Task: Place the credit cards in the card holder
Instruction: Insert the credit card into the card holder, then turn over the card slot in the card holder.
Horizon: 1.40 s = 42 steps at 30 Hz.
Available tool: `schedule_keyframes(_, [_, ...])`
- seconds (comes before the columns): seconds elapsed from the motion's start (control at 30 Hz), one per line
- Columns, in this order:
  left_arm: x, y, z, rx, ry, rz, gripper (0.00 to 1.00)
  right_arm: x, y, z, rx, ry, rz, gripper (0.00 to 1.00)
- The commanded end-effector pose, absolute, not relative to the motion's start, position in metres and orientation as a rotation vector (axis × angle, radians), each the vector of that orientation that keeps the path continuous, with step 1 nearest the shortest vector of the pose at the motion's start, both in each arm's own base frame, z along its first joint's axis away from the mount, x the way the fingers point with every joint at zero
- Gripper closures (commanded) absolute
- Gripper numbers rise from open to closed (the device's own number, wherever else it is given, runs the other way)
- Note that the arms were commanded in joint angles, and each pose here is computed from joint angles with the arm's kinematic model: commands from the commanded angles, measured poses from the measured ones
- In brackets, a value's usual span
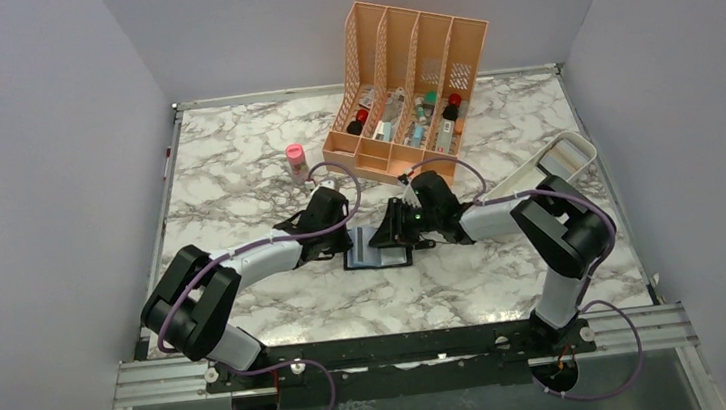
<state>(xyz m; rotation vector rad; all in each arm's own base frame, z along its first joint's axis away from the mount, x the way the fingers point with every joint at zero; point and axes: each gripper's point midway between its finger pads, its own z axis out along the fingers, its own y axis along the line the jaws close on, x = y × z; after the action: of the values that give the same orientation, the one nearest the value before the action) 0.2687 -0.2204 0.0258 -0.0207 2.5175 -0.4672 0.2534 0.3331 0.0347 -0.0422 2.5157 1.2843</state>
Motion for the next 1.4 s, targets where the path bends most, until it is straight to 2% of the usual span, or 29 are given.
schedule_keyframes(0.0, [0.252, -0.216, 0.021, 0.024, 2.594, -0.432, 0.81, 0.253, 0.324, 0.041, -0.114, 2.521, 1.174, 0.63])
schedule_keyframes(0.1, [0.254, -0.217, 0.027, 0.021, 2.580, -0.442, 0.80, 0.253, 0.317, 0.046, -0.155, 2.511, 1.121, 0.65])
schedule_keyframes(0.3, [0.255, -0.222, 0.039, 0.007, 2.559, -0.496, 0.80, 0.255, 0.310, 0.049, -0.196, 2.504, 1.052, 0.76])
schedule_keyframes(0.83, [0.256, -0.232, 0.073, -0.022, 2.481, -0.612, 0.80, 0.254, 0.305, 0.023, -0.193, 2.558, 1.001, 0.82])
schedule_keyframes(1.37, [0.255, -0.240, 0.058, 0.003, 2.494, -0.651, 0.87, 0.248, 0.298, 0.010, -0.166, 2.590, 0.967, 0.83])
